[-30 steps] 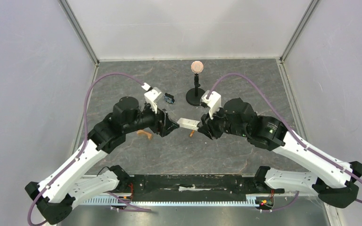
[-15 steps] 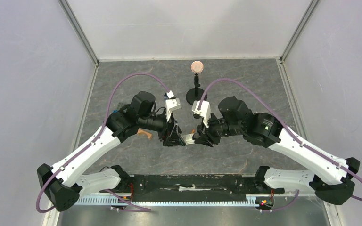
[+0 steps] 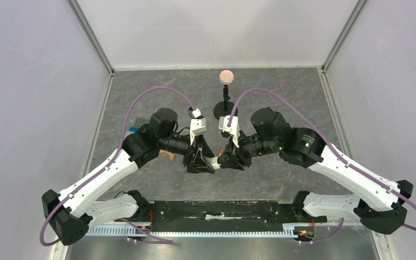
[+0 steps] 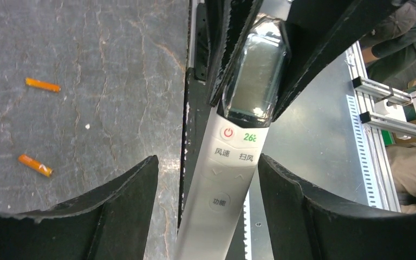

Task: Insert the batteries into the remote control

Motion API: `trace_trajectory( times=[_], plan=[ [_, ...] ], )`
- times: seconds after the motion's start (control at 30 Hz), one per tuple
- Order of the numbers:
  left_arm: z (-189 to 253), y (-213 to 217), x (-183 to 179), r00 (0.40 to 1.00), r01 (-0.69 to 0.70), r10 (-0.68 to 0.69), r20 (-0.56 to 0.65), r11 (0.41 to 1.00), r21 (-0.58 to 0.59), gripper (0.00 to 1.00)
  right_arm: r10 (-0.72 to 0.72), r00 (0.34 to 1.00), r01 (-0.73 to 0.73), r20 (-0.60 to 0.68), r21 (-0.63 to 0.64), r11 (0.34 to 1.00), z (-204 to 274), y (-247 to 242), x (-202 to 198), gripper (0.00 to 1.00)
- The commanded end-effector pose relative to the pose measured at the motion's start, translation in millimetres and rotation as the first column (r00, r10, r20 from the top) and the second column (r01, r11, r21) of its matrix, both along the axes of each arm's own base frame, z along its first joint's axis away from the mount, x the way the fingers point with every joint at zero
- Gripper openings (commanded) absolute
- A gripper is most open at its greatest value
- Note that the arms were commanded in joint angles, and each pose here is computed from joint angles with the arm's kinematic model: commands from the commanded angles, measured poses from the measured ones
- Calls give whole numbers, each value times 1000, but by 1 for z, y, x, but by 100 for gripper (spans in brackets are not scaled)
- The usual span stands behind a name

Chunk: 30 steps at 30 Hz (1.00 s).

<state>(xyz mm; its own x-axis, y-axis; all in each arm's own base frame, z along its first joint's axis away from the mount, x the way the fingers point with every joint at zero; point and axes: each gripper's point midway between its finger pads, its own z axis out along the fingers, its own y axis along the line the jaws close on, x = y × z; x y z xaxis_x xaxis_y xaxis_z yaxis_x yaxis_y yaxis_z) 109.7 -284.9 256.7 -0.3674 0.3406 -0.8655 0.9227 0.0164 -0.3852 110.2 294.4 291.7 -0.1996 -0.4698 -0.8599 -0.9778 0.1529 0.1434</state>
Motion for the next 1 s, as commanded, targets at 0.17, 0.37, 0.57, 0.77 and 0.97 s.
trace_trajectory(
  times=[0.17,0.37,0.57,0.77,0.97],
  plan=[
    [25,-9,-4,985,95,-73,157,986,-135,66,66,997,-68,33,75,995,21,10,-5,0],
    [23,-11,-4,987,101,-82,141,985,-138,51,65,998,-67,27,104,992,27,14,-6,2],
    [23,-15,-3,989,102,-85,123,984,-146,12,9,998,-18,59,155,988,39,17,4,18],
    [38,-21,-1,996,64,-49,76,976,-208,2,-56,998,47,33,231,972,50,16,6,62],
    [51,-29,17,996,-93,88,-31,961,-261,2,-220,973,179,69,376,909,74,4,23,98]
  ],
)
